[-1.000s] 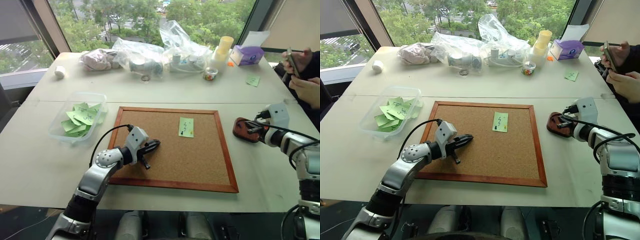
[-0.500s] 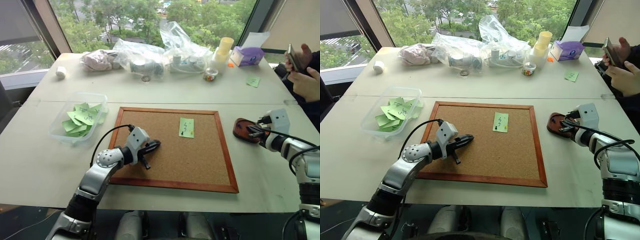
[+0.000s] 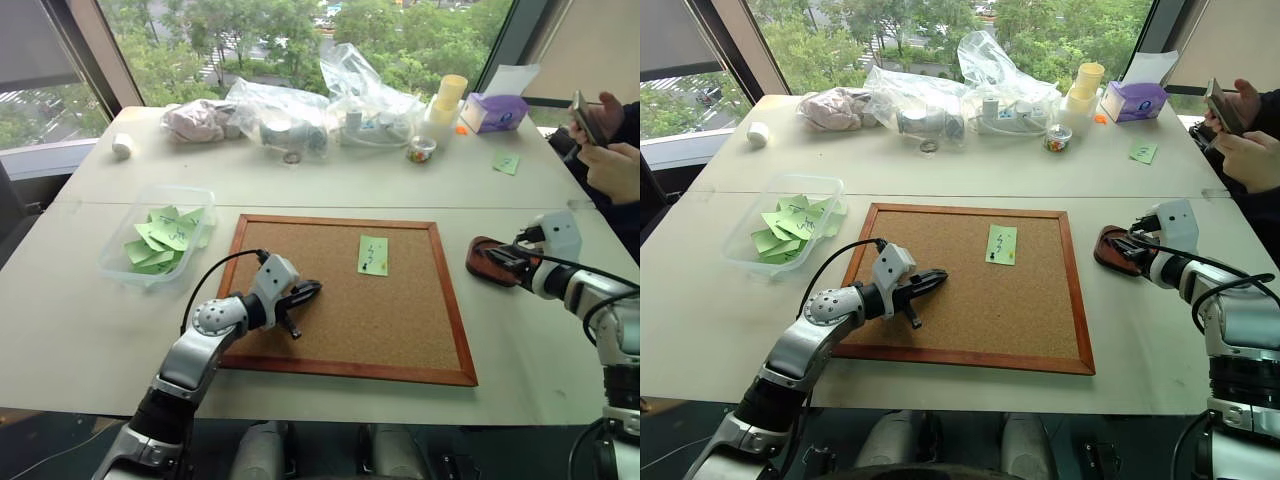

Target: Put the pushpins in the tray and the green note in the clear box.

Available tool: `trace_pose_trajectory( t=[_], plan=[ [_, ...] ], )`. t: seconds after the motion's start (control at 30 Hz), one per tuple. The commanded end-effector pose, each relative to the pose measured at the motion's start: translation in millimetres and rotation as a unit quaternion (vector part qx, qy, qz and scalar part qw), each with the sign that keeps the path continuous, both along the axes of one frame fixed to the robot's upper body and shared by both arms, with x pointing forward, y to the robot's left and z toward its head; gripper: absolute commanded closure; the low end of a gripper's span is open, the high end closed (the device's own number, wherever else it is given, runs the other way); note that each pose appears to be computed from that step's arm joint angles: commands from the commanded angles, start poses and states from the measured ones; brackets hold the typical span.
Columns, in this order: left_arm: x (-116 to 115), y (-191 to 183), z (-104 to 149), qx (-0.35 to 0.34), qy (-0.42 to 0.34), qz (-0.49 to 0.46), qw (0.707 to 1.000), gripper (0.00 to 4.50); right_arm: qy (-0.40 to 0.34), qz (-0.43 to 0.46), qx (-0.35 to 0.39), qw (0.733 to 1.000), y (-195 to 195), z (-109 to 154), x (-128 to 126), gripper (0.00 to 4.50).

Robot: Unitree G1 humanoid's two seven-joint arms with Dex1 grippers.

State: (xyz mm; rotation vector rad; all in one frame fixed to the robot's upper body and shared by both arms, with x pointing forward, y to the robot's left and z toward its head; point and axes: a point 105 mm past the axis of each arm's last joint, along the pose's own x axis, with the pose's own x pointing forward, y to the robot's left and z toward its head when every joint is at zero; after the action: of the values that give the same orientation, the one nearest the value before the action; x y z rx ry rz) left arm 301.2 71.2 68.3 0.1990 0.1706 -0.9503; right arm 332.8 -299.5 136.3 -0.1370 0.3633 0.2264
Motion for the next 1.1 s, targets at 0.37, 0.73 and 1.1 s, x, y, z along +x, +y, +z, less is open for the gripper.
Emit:
trace_pose_trajectory(
  t=[0.37,0.73,1.1],
  plan=[
    [-9.8,1.5,-34.1,0.030,0.059,-0.001,0.998,4.50,-0.024,0.243,0.035,0.969,138.2,19.9,-10.6,3.08],
    [-12.9,5.3,-34.3,0.029,0.060,0.008,0.998,4.50,0.006,0.259,0.028,0.965,158.1,-12.4,-5.8,3.08],
    [-12.1,4.4,-32.0,0.027,0.057,0.012,0.998,4.50,0.008,0.249,0.026,0.968,154.9,-23.8,6.3,3.08]
  ],
)
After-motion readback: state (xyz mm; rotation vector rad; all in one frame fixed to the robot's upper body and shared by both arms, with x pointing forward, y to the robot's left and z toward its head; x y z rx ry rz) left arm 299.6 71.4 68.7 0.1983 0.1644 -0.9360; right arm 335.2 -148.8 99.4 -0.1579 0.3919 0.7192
